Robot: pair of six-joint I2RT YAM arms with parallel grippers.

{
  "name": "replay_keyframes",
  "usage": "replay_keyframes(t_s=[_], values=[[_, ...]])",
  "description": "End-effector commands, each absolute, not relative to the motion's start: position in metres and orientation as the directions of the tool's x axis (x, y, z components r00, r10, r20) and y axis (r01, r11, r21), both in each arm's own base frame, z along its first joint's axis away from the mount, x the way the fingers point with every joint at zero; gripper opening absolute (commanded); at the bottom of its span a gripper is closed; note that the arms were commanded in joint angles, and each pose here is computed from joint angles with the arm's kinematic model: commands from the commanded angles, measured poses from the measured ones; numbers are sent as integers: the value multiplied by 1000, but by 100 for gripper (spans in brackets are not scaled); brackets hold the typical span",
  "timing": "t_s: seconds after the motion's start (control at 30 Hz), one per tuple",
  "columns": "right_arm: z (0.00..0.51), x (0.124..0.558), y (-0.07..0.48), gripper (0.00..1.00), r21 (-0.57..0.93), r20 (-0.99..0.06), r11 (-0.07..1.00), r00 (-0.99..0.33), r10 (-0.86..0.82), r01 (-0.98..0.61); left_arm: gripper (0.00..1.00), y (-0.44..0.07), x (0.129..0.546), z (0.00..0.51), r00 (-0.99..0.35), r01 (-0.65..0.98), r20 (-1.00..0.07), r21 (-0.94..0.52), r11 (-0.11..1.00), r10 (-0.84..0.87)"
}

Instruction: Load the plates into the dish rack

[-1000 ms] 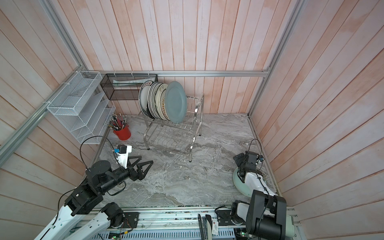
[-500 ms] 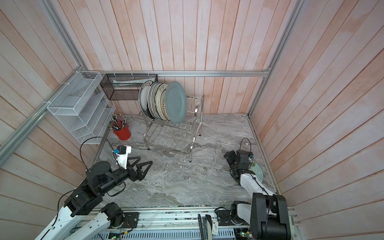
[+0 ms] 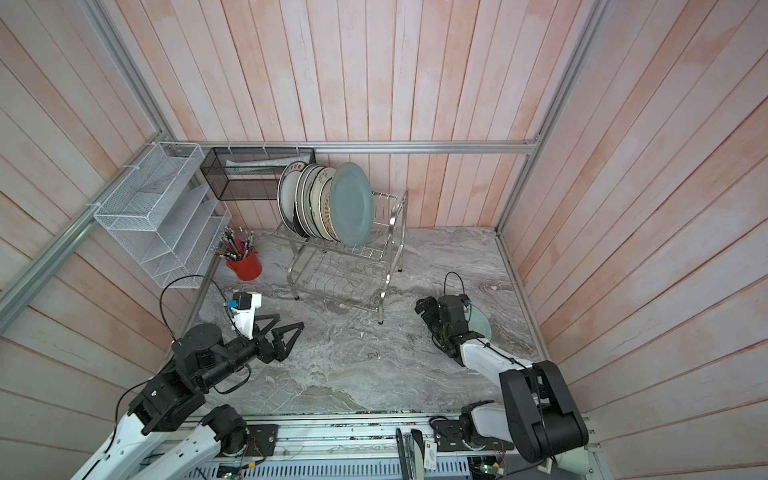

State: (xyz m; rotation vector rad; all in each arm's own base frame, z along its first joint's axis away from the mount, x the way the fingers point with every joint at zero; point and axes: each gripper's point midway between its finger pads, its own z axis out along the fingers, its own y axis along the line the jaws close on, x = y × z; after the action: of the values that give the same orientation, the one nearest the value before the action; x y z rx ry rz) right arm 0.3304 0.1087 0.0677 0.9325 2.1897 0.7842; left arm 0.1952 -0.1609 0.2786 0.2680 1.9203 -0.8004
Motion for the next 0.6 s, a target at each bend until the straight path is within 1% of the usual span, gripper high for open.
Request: replay_keyframes(t_s=[0.0, 0.1, 0.17, 0.27, 0.43, 0.57], values=[[86, 341, 111, 97, 713, -352, 600, -555, 754, 363, 100, -157, 195, 271, -483, 490, -863, -405, 772, -146], [110, 347, 87, 98, 680, -456, 656, -512, 728, 328, 100, -156, 193, 271, -478, 493, -865, -405, 770, -149], [121, 343, 61, 98, 654, -511, 687, -484, 710, 316, 100, -155, 192, 271, -474, 495, -867, -405, 769, -152], [121, 329, 19, 98, 687, -494, 654, -456, 740, 316, 100, -156, 191, 272, -471, 501, -869, -406, 764, -152], [109, 291, -55, 94, 735, -450, 536, -292, 844, 416, 100, -156, 191, 272, -472, 505, -868, -408, 761, -151], [92, 278, -80, 94, 719, -431, 479, -218, 876, 503, 100, -158, 190, 271, -474, 511, -867, -410, 756, -150]])
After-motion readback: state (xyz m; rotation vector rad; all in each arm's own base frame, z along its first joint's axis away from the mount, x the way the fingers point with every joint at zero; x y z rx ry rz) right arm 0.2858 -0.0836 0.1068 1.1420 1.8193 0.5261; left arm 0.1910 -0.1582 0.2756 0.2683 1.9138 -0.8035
